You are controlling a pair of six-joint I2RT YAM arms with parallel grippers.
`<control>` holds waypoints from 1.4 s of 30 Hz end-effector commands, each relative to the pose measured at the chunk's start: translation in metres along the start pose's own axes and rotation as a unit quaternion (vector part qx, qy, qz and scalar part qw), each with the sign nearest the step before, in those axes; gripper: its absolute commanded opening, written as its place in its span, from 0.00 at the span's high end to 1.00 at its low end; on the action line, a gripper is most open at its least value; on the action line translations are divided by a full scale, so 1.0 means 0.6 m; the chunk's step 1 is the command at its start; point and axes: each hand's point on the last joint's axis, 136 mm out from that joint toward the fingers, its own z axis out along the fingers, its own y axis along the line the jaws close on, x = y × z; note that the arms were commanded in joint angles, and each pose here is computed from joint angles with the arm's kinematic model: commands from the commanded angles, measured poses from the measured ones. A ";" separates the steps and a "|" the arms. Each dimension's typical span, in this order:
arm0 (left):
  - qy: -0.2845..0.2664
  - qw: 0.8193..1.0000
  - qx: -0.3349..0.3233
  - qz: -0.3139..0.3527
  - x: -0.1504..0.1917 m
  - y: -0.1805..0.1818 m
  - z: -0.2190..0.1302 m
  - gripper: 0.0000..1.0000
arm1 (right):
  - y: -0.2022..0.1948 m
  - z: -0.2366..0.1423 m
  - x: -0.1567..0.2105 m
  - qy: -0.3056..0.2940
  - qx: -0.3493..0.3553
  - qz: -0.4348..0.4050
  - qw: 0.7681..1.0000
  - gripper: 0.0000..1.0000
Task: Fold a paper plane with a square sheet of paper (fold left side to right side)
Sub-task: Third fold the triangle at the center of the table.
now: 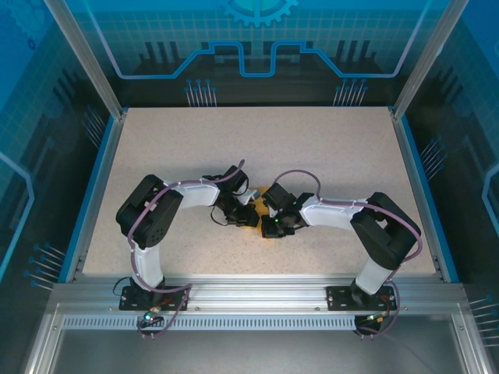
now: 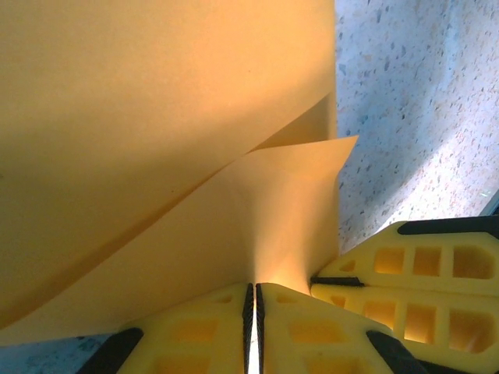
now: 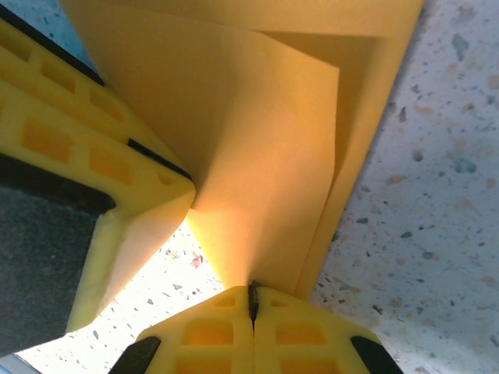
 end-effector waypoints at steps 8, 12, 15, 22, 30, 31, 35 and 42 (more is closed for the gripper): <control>-0.005 0.998 -0.061 0.011 -0.010 0.042 0.007 0.86 | -0.085 0.014 0.060 0.066 0.088 0.024 0.994 1.00; -0.010 0.998 -0.067 0.007 -0.016 0.052 0.000 0.86 | -0.089 0.013 0.063 0.066 0.089 0.026 0.993 1.00; -0.016 0.997 -0.072 0.002 -0.023 0.060 -0.008 0.86 | -0.091 0.013 0.066 0.067 0.090 0.028 0.993 1.00; -0.029 0.996 -0.086 -0.004 -0.039 0.081 -0.033 0.86 | -0.094 0.010 0.070 0.069 0.089 0.029 0.993 1.00; -0.043 0.994 -0.097 -0.014 -0.066 0.104 -0.054 0.86 | -0.095 0.010 0.073 0.070 0.087 0.030 0.993 1.00; -0.045 0.994 -0.101 -0.013 -0.068 0.107 -0.057 0.86 | -0.095 0.009 0.072 0.069 0.087 0.030 0.993 1.00; -0.048 0.993 -0.107 -0.017 -0.071 0.118 -0.065 0.86 | -0.095 0.009 0.073 0.069 0.086 0.030 0.993 1.00; -0.071 0.994 -0.084 -0.013 -0.079 0.090 -0.098 0.81 | -0.072 0.007 0.051 0.043 0.057 0.021 0.997 1.00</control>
